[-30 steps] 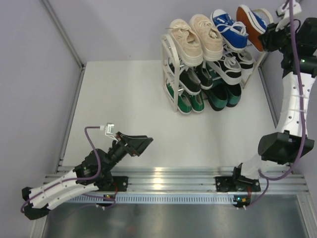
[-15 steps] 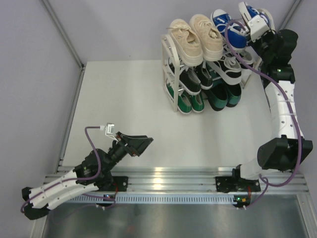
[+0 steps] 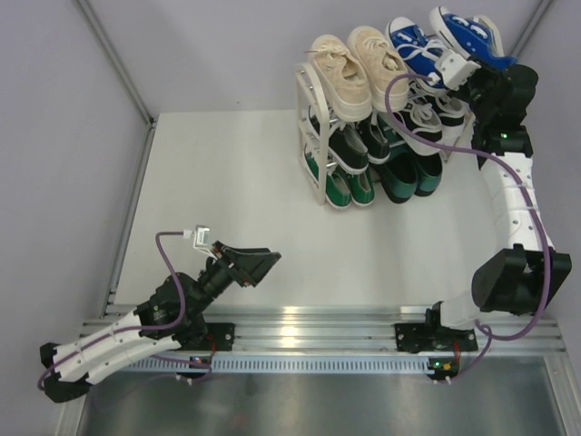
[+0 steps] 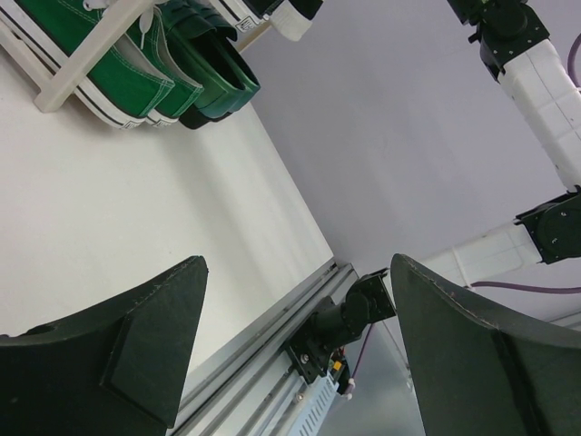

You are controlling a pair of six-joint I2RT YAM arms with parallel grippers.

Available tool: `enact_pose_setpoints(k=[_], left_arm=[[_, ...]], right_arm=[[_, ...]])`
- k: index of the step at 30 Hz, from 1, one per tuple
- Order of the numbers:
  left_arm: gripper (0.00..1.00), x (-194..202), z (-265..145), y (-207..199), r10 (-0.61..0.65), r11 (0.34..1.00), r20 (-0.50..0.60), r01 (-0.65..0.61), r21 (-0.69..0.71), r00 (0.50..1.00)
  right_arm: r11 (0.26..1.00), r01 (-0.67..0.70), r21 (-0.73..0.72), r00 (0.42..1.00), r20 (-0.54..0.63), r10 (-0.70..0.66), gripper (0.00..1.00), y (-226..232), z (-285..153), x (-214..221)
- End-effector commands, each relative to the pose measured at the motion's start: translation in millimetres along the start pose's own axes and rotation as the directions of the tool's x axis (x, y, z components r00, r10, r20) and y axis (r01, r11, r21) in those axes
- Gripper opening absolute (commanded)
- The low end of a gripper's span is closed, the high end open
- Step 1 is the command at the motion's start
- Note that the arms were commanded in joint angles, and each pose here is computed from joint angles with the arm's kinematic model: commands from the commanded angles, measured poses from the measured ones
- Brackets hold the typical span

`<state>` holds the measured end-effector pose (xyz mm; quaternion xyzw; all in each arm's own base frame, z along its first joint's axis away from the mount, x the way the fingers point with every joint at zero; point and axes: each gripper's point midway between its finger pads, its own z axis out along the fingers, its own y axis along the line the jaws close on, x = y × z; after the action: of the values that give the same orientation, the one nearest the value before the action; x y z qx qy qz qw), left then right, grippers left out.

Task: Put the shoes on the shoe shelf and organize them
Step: Place the shoe at the shoe shelf.

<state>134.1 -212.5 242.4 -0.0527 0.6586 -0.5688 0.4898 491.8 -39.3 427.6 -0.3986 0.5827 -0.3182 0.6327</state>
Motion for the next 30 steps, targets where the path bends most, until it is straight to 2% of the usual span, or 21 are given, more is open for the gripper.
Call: enact_pose_setpoints(k=[1, 2, 5, 11, 18, 21, 23, 24, 25, 26, 27, 29, 30], left_arm=[[0.87, -5.0, 0.5, -8.0, 0.006, 1.0, 0.012, -0.007, 0.026, 1.0], [0.87, -5.5, 0.2, -8.4, 0.007, 1.0, 0.014, -0.007, 0.029, 1.0], [0.87, -5.3, 0.2, -8.0, 0.009, 1.0, 0.013, -0.009, 0.027, 1.0], [0.87, -4.4, 0.0, -7.3, 0.009, 1.0, 0.012, -0.009, 0.028, 1.0], [0.88, -4.8, -1.0, -11.2, 0.01, 0.999, 0.006, -0.01, 0.043, 1.0], [0.88, -4.8, -1.3, -13.6, 0.012, 0.999, 0.001, -0.012, 0.051, 1.0], [0.88, -4.3, -1.5, -13.4, 0.014, 0.999, 0.0, -0.014, 0.052, 1.0], [0.88, -4.5, -1.4, -13.2, 0.014, 0.999, 0.001, -0.014, 0.051, 1.0], [0.88, -4.4, -1.6, -13.4, 0.012, 0.999, 0.001, -0.012, 0.053, 1.0], [0.88, -3.9, -1.5, -12.9, 0.012, 0.999, 0.0, -0.012, 0.052, 1.0], [0.88, -3.6, -1.6, -12.5, 0.012, 0.999, 0.0, -0.012, 0.052, 1.0], [0.88, -2.3, -1.6, -12.2, 0.013, 0.999, -0.005, -0.013, 0.053, 1.0], [0.88, -2.5, -1.7, -12.4, 0.014, 0.998, -0.004, -0.014, 0.054, 1.0]], right_arm=[[0.992, 0.054, 0.112, 0.988, 0.14, -0.07, 0.26, -41.9, -16.7, -45.2], [0.993, 0.046, 0.106, 0.987, 0.146, -0.061, 0.39, -40.4, -19.0, -46.4], [0.995, 0.017, 0.103, 0.987, 0.16, -0.033, 0.57, -43.6, -25.3, -47.9], [0.995, -0.022, 0.094, 0.98, 0.199, 0.003, 0.77, -55.8, -44.7, -58.7], [0.997, -0.08, -0.003, 0.978, 0.194, 0.079, 0.84, -50.7, -68.5, -60.4], [0.987, -0.156, -0.044, 0.961, 0.225, 0.162, 0.84, -60.6, -84.8, -69.8], [0.958, -0.274, -0.09, 0.928, 0.237, 0.288, 0.83, -69.0, -94.9, -73.3], [0.937, -0.327, -0.119, 0.904, 0.249, 0.347, 0.84, -70.7, -97.6, -75.7], [0.881, -0.461, -0.11, 0.852, 0.221, 0.474, 0.84, -82.9, -99.9, -65.4], [0.844, -0.526, -0.104, 0.819, 0.207, 0.535, 0.83, -88.5, -99.2, -60.1], [0.752, -0.644, -0.14, 0.727, 0.191, 0.659, 0.82, -87.6, -99.3, -61.4], [0.641, -0.754, -0.147, 0.622, 0.153, 0.768, 0.8, -97.3, -92.5, -40.5], [0.512, -0.838, -0.189, 0.499, 0.116, 0.859, 0.79, -95.1, -92.8, -36.6]])
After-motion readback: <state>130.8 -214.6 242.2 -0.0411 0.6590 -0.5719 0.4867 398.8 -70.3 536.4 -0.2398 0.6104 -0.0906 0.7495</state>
